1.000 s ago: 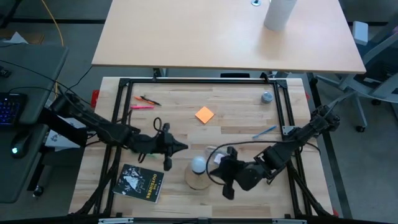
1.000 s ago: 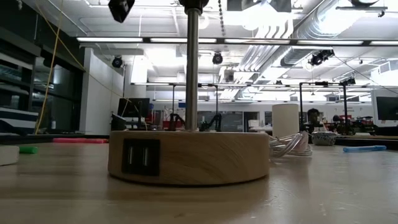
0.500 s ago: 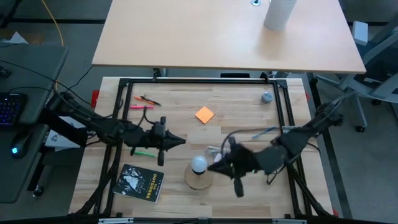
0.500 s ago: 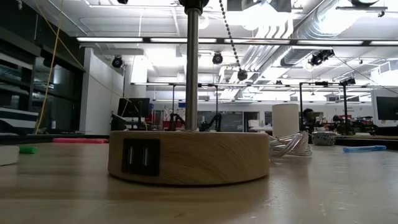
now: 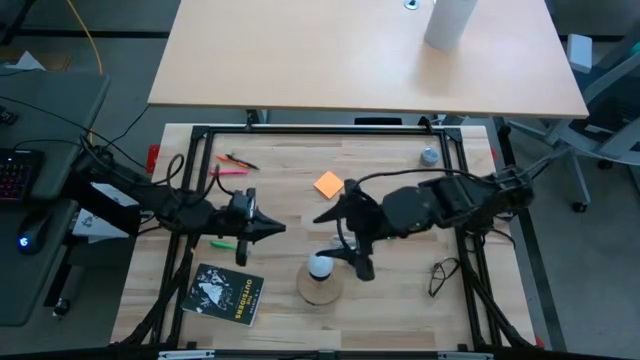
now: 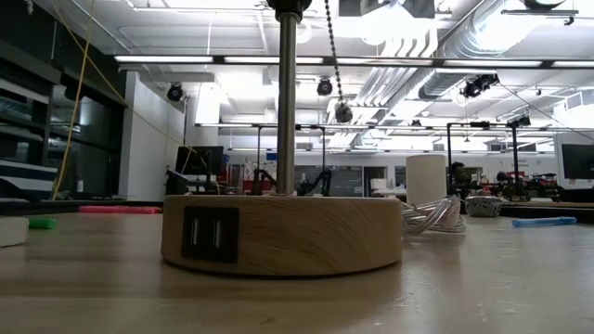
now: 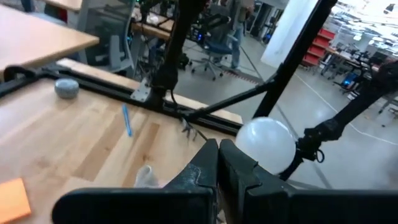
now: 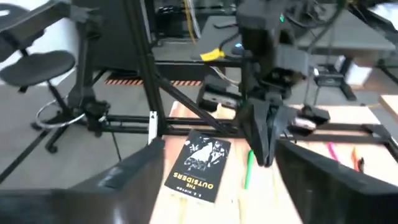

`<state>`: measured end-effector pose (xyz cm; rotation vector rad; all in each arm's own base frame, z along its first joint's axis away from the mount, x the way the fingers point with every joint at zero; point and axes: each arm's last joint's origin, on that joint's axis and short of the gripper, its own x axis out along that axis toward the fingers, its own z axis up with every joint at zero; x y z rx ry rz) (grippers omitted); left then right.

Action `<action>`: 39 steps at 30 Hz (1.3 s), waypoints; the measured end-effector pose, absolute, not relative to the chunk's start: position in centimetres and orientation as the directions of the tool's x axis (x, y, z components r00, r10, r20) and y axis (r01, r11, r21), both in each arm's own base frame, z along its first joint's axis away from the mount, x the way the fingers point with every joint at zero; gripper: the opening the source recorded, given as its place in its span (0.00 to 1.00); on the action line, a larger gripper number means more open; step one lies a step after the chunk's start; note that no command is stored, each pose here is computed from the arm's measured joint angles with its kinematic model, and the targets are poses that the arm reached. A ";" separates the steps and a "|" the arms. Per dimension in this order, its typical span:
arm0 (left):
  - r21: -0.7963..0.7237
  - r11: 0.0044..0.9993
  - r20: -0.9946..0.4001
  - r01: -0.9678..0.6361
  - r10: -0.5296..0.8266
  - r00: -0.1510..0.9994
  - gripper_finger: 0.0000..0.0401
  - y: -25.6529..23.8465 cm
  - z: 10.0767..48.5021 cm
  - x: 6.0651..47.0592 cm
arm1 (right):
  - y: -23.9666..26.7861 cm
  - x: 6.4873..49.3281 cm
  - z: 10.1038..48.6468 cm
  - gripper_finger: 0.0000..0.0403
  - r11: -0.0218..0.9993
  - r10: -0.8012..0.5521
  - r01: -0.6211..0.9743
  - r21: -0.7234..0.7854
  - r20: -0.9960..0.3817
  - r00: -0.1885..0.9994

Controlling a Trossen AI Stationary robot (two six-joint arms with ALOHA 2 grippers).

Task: Screw lightbulb
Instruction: Remove the white lightbulb from the lamp

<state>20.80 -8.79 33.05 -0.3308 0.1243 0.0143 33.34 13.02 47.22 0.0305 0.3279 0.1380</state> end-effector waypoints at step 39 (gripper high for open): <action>-0.315 0.925 -0.325 -0.213 0.106 0.940 0.00 -10.1 30.0 20.9 | 14.4 38.4 38.2 0.83 0.950 0.206 -0.312 0.011 -0.774 0.599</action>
